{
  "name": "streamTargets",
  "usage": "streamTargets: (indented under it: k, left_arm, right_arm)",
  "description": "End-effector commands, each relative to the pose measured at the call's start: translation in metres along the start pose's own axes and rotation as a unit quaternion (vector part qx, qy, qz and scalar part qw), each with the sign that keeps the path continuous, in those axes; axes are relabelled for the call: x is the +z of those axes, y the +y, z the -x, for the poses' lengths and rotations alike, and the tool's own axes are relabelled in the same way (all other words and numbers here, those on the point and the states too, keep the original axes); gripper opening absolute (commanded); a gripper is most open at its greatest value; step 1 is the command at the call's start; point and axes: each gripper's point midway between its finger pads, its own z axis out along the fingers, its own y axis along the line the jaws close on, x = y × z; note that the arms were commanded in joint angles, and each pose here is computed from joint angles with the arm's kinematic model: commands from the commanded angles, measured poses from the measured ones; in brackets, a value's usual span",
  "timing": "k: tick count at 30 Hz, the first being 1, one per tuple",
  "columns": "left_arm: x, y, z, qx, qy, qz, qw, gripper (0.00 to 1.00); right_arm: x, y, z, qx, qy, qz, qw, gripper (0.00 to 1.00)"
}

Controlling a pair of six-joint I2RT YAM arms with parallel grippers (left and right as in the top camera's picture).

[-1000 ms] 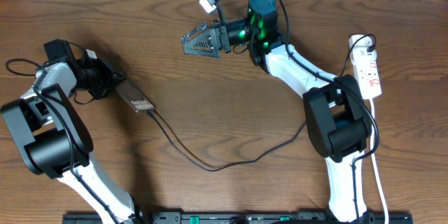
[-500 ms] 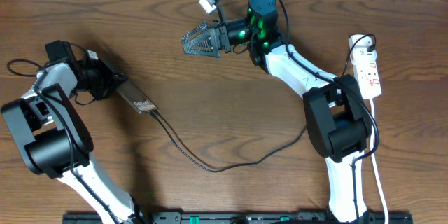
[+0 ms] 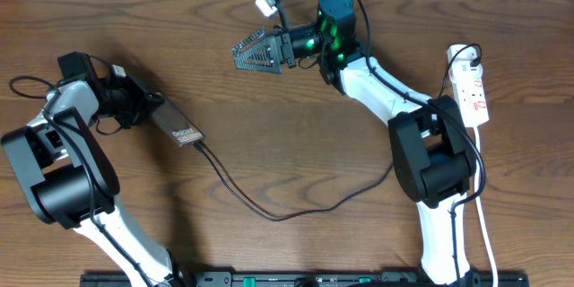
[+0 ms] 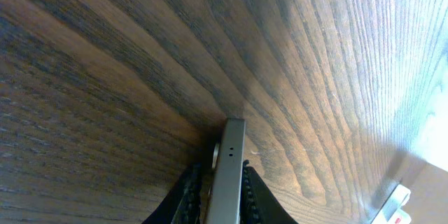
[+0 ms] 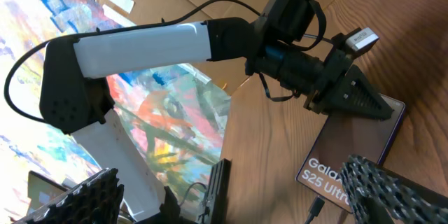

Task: Plug charger to phone and switch on socket
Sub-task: 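Set the phone flat on the table and open the left gripper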

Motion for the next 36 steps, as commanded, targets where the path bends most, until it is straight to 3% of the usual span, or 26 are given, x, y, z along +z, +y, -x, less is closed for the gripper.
streamTargets:
  k: [1, 6, 24, 26, 28, 31, 34, 36]
  left_arm:
    - [0.006, 0.015, -0.01, -0.009, 0.012, 0.027, 1.0, 0.24]
    - [0.005, 0.016, -0.011, -0.01, 0.014, 0.028, 0.999, 0.37]
    - [0.004, 0.017, -0.011, -0.012, 0.014, 0.028, 0.999, 0.38]
    - [0.001, 0.015, -0.01, -0.012, 0.012, 0.024, 1.0, 0.44]
    - [-0.006, 0.006, -0.009, 0.002, 0.01, 0.002, 1.0, 0.5]
    - [-0.024, -0.012, -0.004, 0.026, -0.008, -0.028, 0.999, 0.51]
    - [-0.053, -0.047, -0.006, 0.083, -0.026, -0.081, 0.993, 0.52]
    - [-0.073, -0.075, -0.012, 0.122, -0.039, -0.116, 0.985, 0.57]
  right_arm:
    - [-0.006, 0.008, 0.01, -0.012, -0.005, -0.001, 1.0, 0.99]
    - [-0.006, 0.008, 0.01, -0.013, -0.005, -0.001, 1.0, 0.99]
    - [-0.005, 0.008, 0.01, -0.012, -0.005, -0.001, 1.0, 0.99]
    - [-0.005, 0.008, 0.01, -0.012, -0.005, -0.001, 1.0, 0.99]
    - [-0.005, 0.008, 0.01, -0.012, -0.004, -0.001, 1.0, 0.99]
    - [-0.006, 0.008, 0.01, -0.012, -0.005, -0.001, 1.0, 0.99]
    - [-0.007, 0.007, 0.011, -0.012, -0.009, -0.004, 1.0, 0.99]
    - [-0.006, 0.004, 0.013, 0.001, -0.015, -0.01, 1.0, 0.99]
